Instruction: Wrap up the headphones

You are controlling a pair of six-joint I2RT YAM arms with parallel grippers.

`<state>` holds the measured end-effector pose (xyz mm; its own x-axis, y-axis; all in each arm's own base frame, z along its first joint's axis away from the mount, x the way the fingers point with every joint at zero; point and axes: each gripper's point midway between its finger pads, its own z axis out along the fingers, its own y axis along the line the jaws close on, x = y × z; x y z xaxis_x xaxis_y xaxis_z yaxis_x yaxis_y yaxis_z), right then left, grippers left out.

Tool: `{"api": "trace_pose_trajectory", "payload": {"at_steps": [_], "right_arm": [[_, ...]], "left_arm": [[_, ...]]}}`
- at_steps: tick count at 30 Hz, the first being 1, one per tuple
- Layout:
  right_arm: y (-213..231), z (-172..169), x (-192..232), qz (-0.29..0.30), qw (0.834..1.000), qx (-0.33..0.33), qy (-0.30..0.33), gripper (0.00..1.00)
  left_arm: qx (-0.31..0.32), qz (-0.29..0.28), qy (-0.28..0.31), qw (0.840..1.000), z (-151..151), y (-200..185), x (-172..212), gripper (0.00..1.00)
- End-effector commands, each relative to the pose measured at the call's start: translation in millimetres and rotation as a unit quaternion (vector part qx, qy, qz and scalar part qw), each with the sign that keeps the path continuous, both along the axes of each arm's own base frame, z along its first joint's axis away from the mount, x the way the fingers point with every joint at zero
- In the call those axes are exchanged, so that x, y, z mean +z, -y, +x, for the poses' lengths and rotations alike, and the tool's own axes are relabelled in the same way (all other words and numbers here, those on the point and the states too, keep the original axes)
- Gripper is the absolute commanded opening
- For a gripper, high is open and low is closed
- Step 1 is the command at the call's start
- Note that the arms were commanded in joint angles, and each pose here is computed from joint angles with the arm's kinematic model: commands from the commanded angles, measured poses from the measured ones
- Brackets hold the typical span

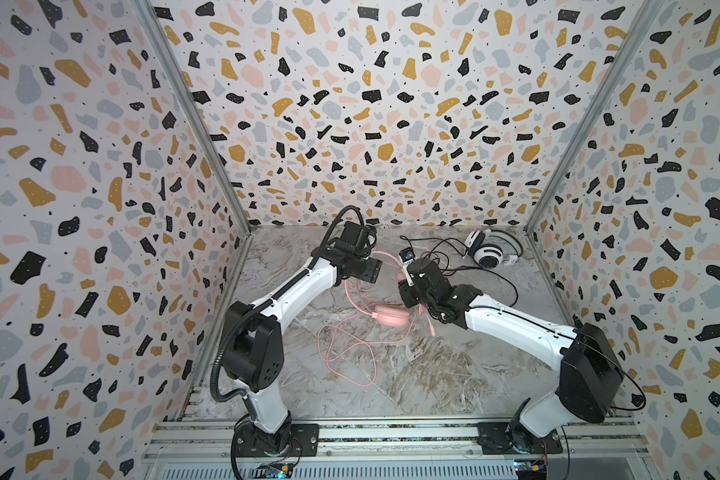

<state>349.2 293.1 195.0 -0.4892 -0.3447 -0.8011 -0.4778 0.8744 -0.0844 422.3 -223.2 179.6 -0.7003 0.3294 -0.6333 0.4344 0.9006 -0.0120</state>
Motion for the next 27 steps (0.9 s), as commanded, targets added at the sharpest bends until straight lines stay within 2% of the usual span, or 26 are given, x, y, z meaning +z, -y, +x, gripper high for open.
{"api": "trace_pose_trajectory", "payload": {"at_steps": [1, 5, 13, 19, 22, 25, 27], "right_arm": [[-15.3, -5.4, 46.5, 0.057, 0.997, 0.030, 0.037, 0.45], [-15.6, -9.7, 52.4, 0.077, 0.995, 0.036, 0.051, 0.45], [-12.2, -14.3, 63.0, 0.099, 0.992, 0.042, 0.061, 0.45], [-19.6, -21.2, 68.6, 0.130, 0.988, 0.063, 0.058, 0.49], [-21.1, -19.2, 74.0, 0.134, 0.988, 0.062, 0.054, 0.56], [-23.9, -26.2, 75.0, 0.155, 0.984, 0.077, 0.051, 0.70], [-20.3, -24.4, 80.8, 0.160, 0.983, 0.073, 0.059, 0.75]], "left_arm": [[0.012, 0.012, 0.033, 0.999, 9.3, -4.0, 15.7, 0.68], [0.010, 0.012, 0.030, 0.999, 8.7, -2.5, 15.1, 0.47], [0.010, 0.012, 0.029, 0.999, 8.4, -2.8, 13.7, 0.25], [0.016, 0.016, 0.034, 0.999, 8.8, -5.9, 16.9, 0.02], [0.029, 0.027, 0.045, 0.998, 10.0, -12.7, 19.3, 0.00], [0.036, 0.026, 0.046, 0.998, 11.9, -16.6, 22.4, 0.00], [0.038, 0.024, 0.048, 0.998, 11.9, -17.4, 23.6, 0.00]]}}
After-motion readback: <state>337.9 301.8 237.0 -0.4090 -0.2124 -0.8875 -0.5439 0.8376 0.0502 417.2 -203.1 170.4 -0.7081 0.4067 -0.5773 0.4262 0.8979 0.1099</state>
